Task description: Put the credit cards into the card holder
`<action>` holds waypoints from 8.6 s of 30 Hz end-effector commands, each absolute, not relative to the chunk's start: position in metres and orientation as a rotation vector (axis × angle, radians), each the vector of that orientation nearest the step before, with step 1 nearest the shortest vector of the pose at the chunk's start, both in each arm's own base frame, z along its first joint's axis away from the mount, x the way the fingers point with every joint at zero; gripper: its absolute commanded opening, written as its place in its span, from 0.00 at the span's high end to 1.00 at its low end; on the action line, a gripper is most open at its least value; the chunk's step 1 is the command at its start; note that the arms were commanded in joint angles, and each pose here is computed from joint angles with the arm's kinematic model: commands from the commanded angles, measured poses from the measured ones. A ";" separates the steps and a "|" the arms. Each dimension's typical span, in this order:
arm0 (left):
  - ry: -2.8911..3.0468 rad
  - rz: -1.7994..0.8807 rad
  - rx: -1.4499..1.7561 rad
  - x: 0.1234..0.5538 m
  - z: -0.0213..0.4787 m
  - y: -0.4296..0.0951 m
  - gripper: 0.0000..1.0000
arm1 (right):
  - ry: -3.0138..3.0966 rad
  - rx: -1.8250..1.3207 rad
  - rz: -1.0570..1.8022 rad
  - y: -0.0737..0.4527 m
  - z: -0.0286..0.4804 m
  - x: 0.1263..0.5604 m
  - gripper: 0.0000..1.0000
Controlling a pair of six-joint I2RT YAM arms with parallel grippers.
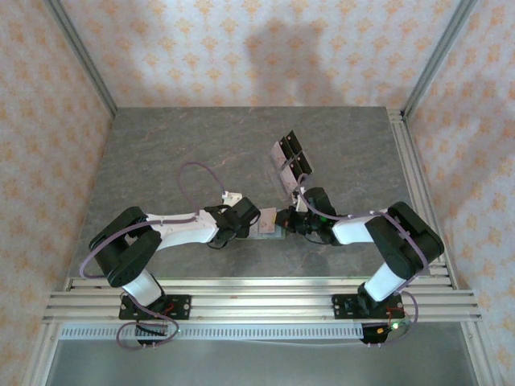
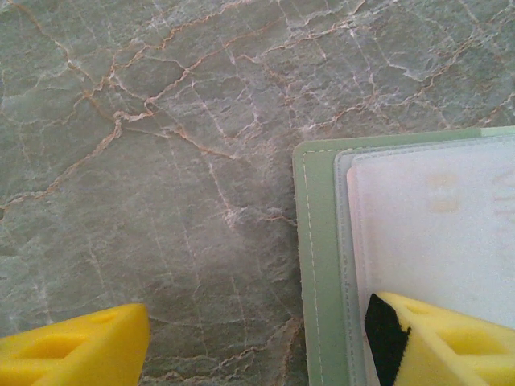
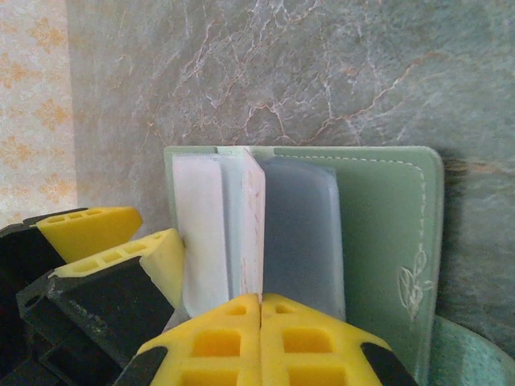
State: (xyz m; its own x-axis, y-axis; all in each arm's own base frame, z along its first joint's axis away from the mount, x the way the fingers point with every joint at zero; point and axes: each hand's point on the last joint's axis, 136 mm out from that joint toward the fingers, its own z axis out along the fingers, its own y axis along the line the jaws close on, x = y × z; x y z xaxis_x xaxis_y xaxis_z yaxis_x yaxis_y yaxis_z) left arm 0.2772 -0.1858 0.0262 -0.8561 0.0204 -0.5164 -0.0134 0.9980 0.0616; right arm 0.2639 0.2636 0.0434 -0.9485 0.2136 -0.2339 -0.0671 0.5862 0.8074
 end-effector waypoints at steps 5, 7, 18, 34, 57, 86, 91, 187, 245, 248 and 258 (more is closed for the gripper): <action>2.636 0.206 0.033 0.263 0.015 -0.168 0.27 | 2.460 0.042 1.396 0.272 0.049 0.262 1.00; 2.635 0.206 0.034 0.263 0.016 -0.168 0.27 | 2.450 0.035 1.421 0.274 0.050 0.261 1.00; 2.635 0.209 0.034 0.263 0.016 -0.168 0.27 | 2.441 0.049 1.480 0.279 0.046 0.261 1.00; 2.635 0.206 0.035 0.263 0.015 -0.169 0.27 | 2.438 0.070 1.512 0.278 0.046 0.256 1.00; 2.636 0.208 0.034 0.261 0.015 -0.168 0.27 | 2.496 0.114 1.450 0.275 0.029 0.257 1.00; 2.635 0.208 0.036 0.260 0.014 -0.169 0.27 | 2.509 0.065 1.448 0.283 0.033 0.255 1.00; 2.634 0.206 0.036 0.260 0.014 -0.170 0.27 | 2.501 0.102 1.483 0.284 0.031 0.255 1.00; 2.595 0.383 -0.005 0.256 0.018 -0.141 0.27 | 2.663 -0.076 1.357 0.308 0.020 0.255 1.00; 2.595 0.380 -0.007 0.253 0.015 -0.138 0.27 | 2.790 0.132 1.231 0.298 -0.001 0.258 1.00; 2.595 0.376 -0.008 0.253 0.015 -0.139 0.27 | 2.794 0.128 1.234 0.299 -0.001 0.258 1.00; 2.593 0.363 -0.009 0.255 0.017 -0.142 0.27 | 2.812 0.087 1.238 0.309 0.000 0.256 1.00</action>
